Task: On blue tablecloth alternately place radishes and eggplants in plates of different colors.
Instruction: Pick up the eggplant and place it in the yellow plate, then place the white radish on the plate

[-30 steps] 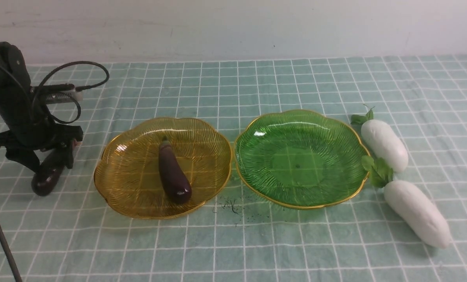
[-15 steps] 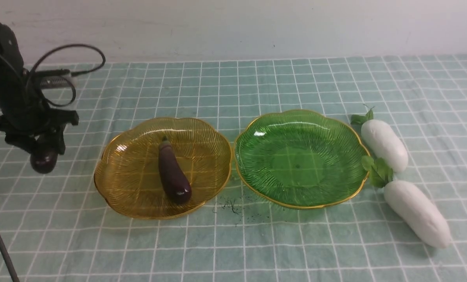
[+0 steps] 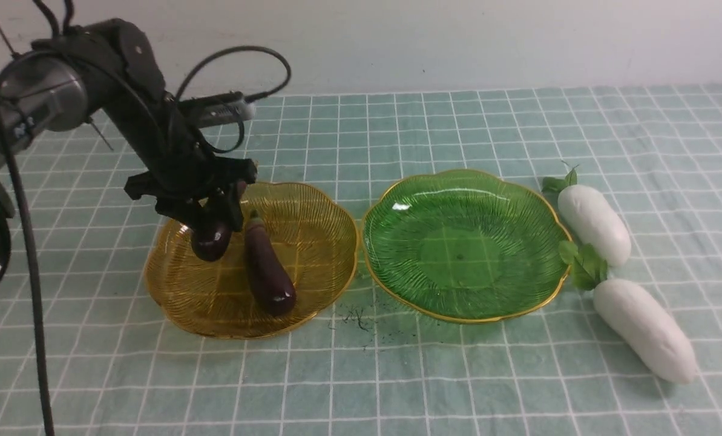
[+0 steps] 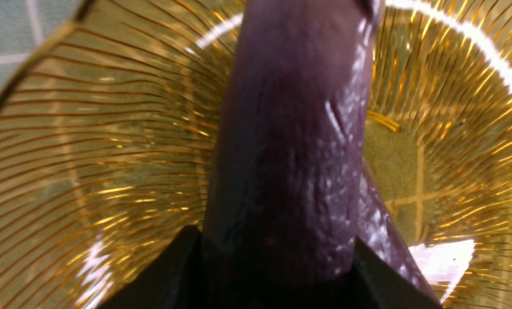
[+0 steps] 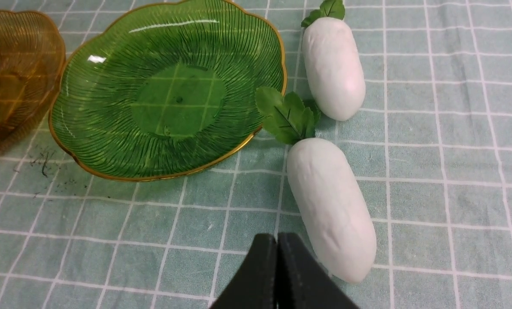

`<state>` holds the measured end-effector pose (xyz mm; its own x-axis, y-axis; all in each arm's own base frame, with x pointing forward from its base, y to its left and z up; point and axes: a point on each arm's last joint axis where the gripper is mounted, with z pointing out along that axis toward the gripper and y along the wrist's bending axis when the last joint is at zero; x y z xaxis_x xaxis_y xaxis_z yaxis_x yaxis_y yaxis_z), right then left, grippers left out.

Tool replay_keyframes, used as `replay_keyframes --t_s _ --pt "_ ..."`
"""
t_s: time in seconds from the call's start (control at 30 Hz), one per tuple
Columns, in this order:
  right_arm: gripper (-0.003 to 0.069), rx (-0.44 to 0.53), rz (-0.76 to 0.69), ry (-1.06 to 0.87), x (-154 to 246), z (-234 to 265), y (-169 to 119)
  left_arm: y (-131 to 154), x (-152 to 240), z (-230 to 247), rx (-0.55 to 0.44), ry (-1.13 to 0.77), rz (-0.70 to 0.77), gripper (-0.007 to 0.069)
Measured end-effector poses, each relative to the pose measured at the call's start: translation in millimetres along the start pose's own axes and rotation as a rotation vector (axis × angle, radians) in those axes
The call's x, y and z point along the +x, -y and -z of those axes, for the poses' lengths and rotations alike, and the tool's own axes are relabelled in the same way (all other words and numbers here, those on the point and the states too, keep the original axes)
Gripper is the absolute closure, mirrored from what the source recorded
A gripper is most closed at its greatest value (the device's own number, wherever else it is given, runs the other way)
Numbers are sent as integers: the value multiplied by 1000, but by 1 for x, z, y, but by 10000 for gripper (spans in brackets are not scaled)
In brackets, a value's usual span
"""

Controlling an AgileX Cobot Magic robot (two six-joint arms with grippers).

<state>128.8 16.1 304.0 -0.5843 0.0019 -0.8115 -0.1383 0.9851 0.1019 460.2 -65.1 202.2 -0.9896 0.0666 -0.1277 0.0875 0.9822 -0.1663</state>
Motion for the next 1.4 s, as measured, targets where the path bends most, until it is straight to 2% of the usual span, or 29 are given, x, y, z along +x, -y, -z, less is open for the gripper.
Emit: replay_keyframes --t_s 0.1,0.37,0.7,0.8,0.9,0.97,1.07,1.1,1.17,1.3,1.4 --pt "674 0 0 0 0 0 0 8 1 -3 -10 -6 -16 271" --pt "674 -1 0 -4 0 0 0 10 3 -2 -15 -10 2 108" --pt "674 -2 0 -9 1 0 0 16 34 49 -17 34 -21 98" --pt "674 -4 -1 -23 2 -1 0 19 48 78 -19 83 -54 143" --pt "674 -7 -5 -60 2 -6 0 22 60 104 -23 131 -91 239" --pt "674 -14 -14 -143 -1 -19 2 24 65 116 -25 158 -120 347" --pt "674 -18 -38 -273 -11 -51 7 24 66 119 -27 164 -147 556" --pt "674 -17 -45 -297 -14 -60 8 24 66 118 -28 160 -153 587" --pt "672 -12 -54 -334 -22 -79 12 24 66 117 -28 159 -158 622" --pt "630 1 -55 -399 -26 -124 21 23 65 115 -27 154 -159 633" --pt "522 7 -43 -482 -20 -157 28 23 64 112 -26 147 -158 633"
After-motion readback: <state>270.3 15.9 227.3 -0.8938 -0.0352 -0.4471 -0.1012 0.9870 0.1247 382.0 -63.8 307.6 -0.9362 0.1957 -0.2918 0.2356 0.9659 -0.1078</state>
